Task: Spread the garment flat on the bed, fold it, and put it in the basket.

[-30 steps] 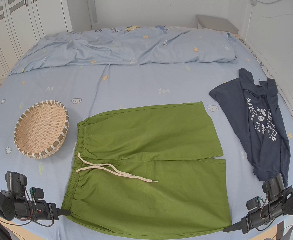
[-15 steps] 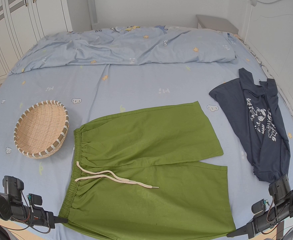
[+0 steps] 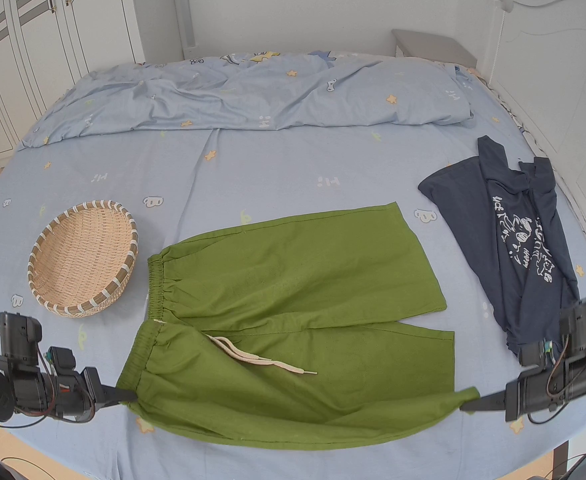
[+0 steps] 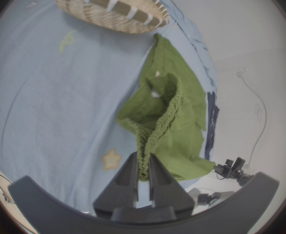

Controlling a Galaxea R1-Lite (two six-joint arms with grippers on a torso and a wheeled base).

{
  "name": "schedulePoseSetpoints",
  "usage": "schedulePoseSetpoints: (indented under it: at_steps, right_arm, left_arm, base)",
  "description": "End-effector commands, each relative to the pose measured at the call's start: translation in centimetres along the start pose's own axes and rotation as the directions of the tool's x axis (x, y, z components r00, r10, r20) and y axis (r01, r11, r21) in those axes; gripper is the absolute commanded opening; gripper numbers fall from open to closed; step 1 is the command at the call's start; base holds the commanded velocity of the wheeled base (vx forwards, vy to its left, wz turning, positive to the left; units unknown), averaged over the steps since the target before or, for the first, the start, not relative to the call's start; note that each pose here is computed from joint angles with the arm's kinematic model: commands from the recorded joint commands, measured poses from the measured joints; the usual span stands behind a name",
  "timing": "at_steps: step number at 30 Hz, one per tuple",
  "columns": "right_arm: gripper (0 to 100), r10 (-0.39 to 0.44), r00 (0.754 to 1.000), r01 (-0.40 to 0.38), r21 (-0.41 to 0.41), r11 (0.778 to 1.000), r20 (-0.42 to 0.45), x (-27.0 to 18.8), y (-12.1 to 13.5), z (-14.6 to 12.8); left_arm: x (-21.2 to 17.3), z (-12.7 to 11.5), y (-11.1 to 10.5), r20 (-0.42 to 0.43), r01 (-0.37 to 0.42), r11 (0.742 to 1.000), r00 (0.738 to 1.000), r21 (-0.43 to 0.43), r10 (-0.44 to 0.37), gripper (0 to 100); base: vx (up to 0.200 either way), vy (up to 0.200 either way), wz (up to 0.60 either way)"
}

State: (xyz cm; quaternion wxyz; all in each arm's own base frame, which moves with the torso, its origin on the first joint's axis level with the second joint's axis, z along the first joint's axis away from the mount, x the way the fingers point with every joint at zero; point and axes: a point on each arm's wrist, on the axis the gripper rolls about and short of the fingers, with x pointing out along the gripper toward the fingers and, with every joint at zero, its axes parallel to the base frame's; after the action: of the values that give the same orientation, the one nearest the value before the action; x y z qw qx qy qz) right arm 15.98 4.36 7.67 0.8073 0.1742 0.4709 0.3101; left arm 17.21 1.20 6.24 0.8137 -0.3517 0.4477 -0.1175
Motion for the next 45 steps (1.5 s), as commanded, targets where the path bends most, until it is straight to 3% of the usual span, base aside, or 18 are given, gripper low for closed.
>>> schedulePoseSetpoints:
  at_steps: [1,6,11,23,32,37,45]
  right_arm:
    - [0,0.026,0.983,-0.014,-0.069,0.998,0.18,-2.5,2.5,6.5]
    - [0,0.033,0.971,-0.009,-0.101,0.995,0.236,-3.2,3.4,11.3]
    - [0,0.031,0.961,0.0,-0.113,0.994,0.275,-2.8,3.0,15.0]
    - [0,0.017,0.958,0.013,-0.103,0.995,0.285,-0.3,1.3,20.4]
    - [0,0.013,0.95,0.023,-0.111,0.994,0.313,0.3,0.7,22.9]
    - [0,-0.006,0.936,0.053,-0.124,0.991,0.353,0.5,0.8,25.8]
    - [0,-0.001,0.938,0.048,-0.127,0.991,0.346,0.6,1.4,28.0]
  left_arm:
    - [-1.1,3.9,-5.6,0.071,0.129,0.989,0.988,0.073,-0.134,0]
    - [-2.6,7.5,-6.9,0.147,0.118,0.991,0.981,0.064,-0.126,0]
    - [-2.7,9.4,-8.1,0.132,0.124,0.991,0.983,0.057,-0.13,0]
    - [-0.5,13.9,-8.8,0.12,0.118,0.992,0.985,0.032,-0.121,0]
    - [1.3,14.4,-8.5,0.091,0.108,0.994,0.99,0.029,-0.11,0]
    - [1.4,15.0,-8.7,0.1,0.113,0.993,0.988,0.039,-0.116,0]
    - [1.9,16.1,-9.0,0.109,0.118,0.992,0.986,0.046,-0.122,0]
  base:
    - [0.0,0.0,0.0]
    - [0.0,0.0,0.0]
    - [0.0,0.0,0.0]
    - [0.0,0.0,0.0]
    - [0.0,0.0,0.0]
    - [0.0,0.0,0.0]
    - [0.0,0.0,0.0]
